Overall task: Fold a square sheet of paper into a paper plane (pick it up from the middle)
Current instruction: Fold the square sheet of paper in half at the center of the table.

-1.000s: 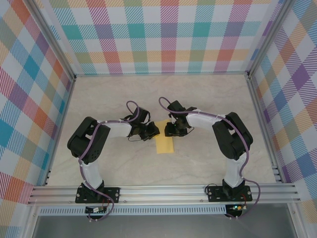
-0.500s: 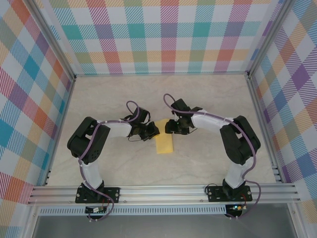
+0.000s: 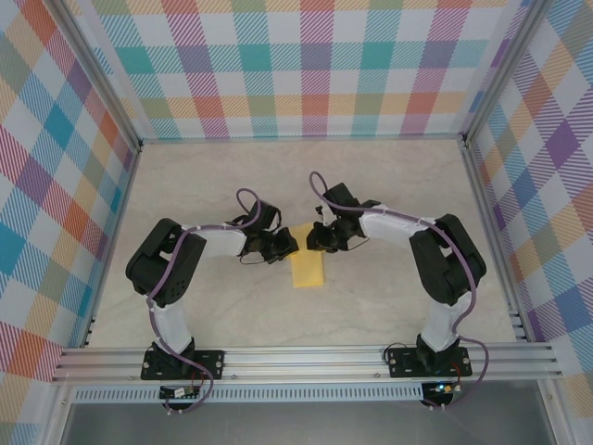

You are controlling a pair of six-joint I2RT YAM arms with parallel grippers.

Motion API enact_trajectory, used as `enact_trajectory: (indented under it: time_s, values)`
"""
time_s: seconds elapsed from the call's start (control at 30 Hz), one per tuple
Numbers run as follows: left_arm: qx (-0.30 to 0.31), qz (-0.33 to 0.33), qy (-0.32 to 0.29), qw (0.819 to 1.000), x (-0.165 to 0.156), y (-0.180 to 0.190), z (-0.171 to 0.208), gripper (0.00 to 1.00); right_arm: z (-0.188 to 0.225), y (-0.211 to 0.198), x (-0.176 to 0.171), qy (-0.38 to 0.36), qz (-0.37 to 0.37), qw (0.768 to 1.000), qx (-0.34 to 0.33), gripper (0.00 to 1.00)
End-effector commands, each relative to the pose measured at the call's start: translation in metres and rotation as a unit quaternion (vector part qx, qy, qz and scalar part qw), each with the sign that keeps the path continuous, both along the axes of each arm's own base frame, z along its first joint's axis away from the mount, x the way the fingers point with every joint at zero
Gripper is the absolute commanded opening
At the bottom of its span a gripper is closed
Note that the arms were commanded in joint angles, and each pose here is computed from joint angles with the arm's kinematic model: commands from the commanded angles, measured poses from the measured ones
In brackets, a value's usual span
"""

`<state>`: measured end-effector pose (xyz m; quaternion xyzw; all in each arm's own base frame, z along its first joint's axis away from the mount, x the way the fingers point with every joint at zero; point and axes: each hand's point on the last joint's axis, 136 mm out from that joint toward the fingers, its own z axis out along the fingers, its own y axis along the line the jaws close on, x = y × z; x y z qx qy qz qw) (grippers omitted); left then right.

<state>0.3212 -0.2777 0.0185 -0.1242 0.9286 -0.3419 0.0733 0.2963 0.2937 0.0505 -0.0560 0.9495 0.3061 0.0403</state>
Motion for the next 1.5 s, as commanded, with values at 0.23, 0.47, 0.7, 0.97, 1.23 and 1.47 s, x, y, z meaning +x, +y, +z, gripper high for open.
enact_trajectory:
  time_s: [0.23,0.47,0.7,0.97,1.23,1.47]
  values:
    - [0.084,0.014,0.059,0.995,-0.027,0.027,-0.034,0.10,-0.020,-0.003,-0.009,0.021,0.030,0.999,0.007,0.17]
    - [0.085,0.017,0.059,0.994,-0.027,0.028,-0.036,0.10,-0.032,-0.011,-0.009,0.025,0.019,0.999,0.004,0.16]
    - [0.084,0.016,0.059,0.995,-0.029,0.029,-0.037,0.10,-0.039,-0.024,-0.007,0.016,0.014,1.000,-0.008,0.16]
    - [0.080,0.016,0.058,0.995,-0.028,0.027,-0.037,0.10,-0.001,-0.006,-0.013,0.010,0.035,0.997,0.061,0.17]
    - [0.082,0.023,0.059,0.995,-0.027,0.028,-0.038,0.10,-0.019,-0.005,-0.042,0.041,0.067,0.996,0.049,0.17]
    - [0.087,0.027,0.058,0.994,-0.027,0.031,-0.039,0.10,-0.044,-0.022,-0.056,0.055,0.063,0.996,0.010,0.17]
